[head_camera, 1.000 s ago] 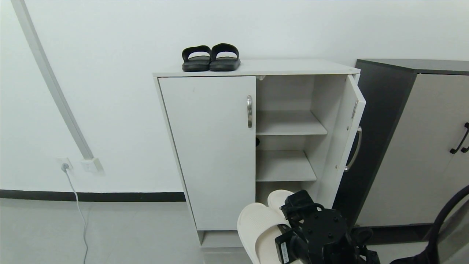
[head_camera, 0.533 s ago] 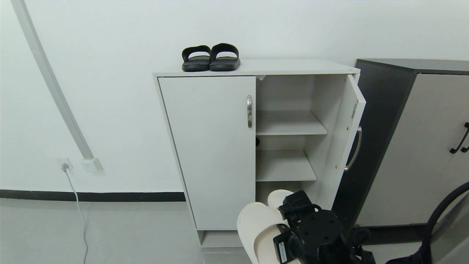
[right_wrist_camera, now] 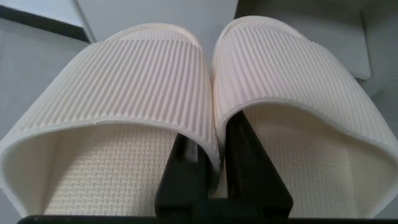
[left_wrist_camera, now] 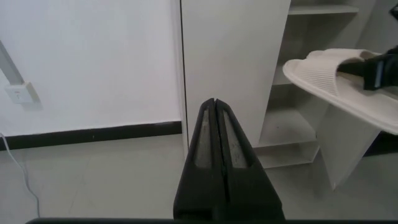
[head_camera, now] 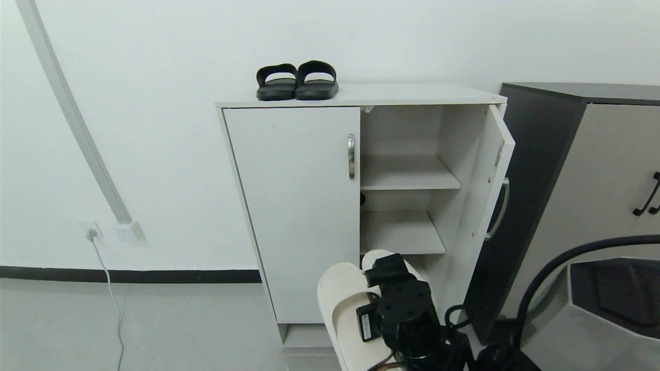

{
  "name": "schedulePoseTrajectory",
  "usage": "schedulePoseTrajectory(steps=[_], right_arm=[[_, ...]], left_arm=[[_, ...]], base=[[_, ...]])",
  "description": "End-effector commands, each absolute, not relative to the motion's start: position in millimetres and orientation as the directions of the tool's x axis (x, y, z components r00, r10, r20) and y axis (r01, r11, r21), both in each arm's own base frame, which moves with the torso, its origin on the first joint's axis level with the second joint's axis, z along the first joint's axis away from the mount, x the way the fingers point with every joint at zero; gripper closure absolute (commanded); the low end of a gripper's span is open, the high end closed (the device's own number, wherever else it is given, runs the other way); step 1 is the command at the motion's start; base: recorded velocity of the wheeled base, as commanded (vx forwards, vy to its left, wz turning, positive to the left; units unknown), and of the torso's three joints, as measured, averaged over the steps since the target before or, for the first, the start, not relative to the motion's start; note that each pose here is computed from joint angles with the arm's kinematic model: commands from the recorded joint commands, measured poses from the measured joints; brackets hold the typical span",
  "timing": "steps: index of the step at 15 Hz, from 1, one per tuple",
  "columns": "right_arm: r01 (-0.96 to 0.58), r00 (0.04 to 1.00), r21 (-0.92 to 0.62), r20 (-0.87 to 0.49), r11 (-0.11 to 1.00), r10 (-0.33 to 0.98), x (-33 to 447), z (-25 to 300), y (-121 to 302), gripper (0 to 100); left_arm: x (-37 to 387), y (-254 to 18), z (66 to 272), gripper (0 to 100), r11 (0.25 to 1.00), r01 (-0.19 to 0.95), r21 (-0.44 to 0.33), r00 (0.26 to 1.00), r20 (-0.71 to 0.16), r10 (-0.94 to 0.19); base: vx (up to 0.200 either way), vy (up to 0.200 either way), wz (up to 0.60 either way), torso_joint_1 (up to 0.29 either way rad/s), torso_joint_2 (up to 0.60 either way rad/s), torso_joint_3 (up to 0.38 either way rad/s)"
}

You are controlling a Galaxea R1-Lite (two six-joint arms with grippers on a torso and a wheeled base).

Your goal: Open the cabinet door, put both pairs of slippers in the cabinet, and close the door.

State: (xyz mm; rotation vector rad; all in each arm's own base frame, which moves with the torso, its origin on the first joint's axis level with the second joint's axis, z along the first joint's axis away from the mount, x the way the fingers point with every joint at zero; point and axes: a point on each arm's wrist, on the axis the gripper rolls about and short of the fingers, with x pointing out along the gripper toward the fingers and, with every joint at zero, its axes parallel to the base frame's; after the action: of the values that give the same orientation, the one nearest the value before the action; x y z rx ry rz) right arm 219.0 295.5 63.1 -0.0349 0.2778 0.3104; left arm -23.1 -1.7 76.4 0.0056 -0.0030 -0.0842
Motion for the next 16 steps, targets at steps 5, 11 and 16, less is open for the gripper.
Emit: schedulePoseTrajectory(steps=[5, 11, 16], right_arm=[[-0.025, 0.968, -0.015, -0.249, 1.0, 0.021, 288.7, 99.4, 331.9, 100], [0.017, 0.959, -0.202, -0.273, 0.979, -0.073, 303.7, 100.1, 317.4, 100], [0.015, 0.956, -0.26, -0.28, 0.965, -0.091, 305.2, 97.2, 310.0, 100]], left_arm=[[-22.8, -1.7, 76.0, 100, 0.997, 0.083, 0.003, 0.997, -0.002, -0.083], [-22.9, -1.7, 75.9, 100, 0.997, 0.083, 0.002, 0.997, 0.0, -0.083], [-23.0, -1.7, 76.4, 100, 0.997, 0.083, 0.002, 0.997, 0.002, -0.083]], base=[[0.0, 0.0, 0.0, 0.0, 0.0, 0.0], [0.0, 0.0, 0.0, 0.0, 0.0, 0.0], [0.0, 0.0, 0.0, 0.0, 0.0, 0.0]])
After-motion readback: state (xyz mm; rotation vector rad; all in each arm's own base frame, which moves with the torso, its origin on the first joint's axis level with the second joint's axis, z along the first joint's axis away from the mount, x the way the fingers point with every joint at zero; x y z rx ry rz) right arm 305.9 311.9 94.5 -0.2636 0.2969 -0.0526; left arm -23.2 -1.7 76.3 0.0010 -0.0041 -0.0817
